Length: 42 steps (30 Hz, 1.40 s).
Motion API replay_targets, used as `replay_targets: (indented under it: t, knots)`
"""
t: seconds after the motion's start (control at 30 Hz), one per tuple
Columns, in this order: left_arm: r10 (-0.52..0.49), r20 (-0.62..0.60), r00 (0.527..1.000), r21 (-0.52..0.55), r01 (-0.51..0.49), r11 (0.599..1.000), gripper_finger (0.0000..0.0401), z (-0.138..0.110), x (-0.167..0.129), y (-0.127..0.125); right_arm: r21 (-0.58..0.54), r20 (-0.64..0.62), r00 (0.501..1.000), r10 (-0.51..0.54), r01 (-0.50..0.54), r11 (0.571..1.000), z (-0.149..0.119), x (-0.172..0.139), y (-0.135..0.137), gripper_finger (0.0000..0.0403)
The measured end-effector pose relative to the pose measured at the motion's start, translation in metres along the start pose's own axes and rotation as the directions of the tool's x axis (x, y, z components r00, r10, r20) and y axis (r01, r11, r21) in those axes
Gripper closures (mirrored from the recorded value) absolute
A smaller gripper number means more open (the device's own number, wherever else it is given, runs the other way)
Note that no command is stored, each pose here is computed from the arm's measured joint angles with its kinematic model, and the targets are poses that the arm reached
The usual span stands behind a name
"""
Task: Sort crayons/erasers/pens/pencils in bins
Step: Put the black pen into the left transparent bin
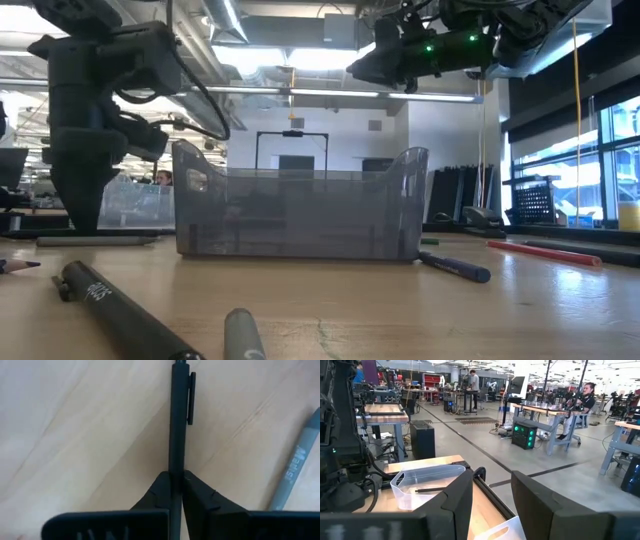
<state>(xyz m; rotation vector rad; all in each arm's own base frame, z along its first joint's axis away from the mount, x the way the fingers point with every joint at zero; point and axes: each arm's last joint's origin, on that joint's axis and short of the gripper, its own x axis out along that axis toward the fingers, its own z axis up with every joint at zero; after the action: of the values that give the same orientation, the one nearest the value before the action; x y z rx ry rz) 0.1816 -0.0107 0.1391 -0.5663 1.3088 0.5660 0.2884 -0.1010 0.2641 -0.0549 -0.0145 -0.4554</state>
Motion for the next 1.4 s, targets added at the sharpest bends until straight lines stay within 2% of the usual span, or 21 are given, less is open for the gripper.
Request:
replay_targets:
  t: [0.13, 0.2, 0.3, 0.5, 0.67, 0.8, 1.13, 1.23, 1.4]
  knots:
    - [0.001, 0.063, 0.998, 0.011, -0.002, 1.000, 0.0379, 0.016, -0.016, -0.006, 0.024, 0.005, 1.000, 0.000, 0.000, 1.000, 0.000, 0.000, 0.000, 0.0262]
    - [0.036, 0.076, 0.996, 0.022, -0.038, 0.999, 0.0376, 0.024, -0.025, -0.005, 0.026, 0.005, 1.000, 0.000, 0.000, 1.000, 0.001, 0.000, 0.000, 0.0262]
    - [0.094, 0.165, 0.982, 0.021, -0.098, 0.995, 0.0376, 0.045, -0.042, -0.002, 0.027, 0.006, 1.000, 0.001, -0.001, 1.000, 0.001, 0.000, 0.000, 0.0262]
    - [0.255, 0.249, 0.934, -0.022, -0.258, 0.966, 0.0381, 0.082, -0.077, 0.023, 0.027, 0.006, 1.000, 0.001, -0.001, 1.000, 0.001, 0.000, 0.000, 0.0262]
    - [0.348, 0.274, 0.897, -0.097, -0.334, 0.937, 0.0379, 0.105, -0.094, 0.052, 0.027, 0.005, 1.000, 0.001, -0.001, 1.000, 0.001, 0.000, 0.000, 0.0262]
    - [0.387, 0.219, 0.896, -0.181, -0.352, 0.918, 0.0380, 0.108, -0.090, 0.076, 0.027, 0.005, 1.000, 0.001, -0.001, 1.000, 0.001, 0.000, 0.000, 0.0262]
    - [0.409, 0.021, 0.912, -0.324, -0.381, 0.866, 0.0370, 0.082, -0.048, 0.113, 0.027, 0.005, 1.000, 0.001, -0.001, 1.000, 0.001, 0.000, 0.000, 0.0262]
    - [0.412, 0.023, 0.911, -0.379, -0.373, 0.847, 0.0362, 0.080, -0.041, 0.120, 0.027, 0.005, 1.000, 0.001, -0.001, 1.000, 0.001, 0.000, 0.000, 0.0262]
    - [0.414, 0.077, 0.907, -0.410, -0.350, 0.843, 0.0335, 0.083, -0.034, 0.127, 0.027, 0.005, 1.000, 0.001, -0.001, 1.000, 0.001, 0.000, 0.000, 0.0262]
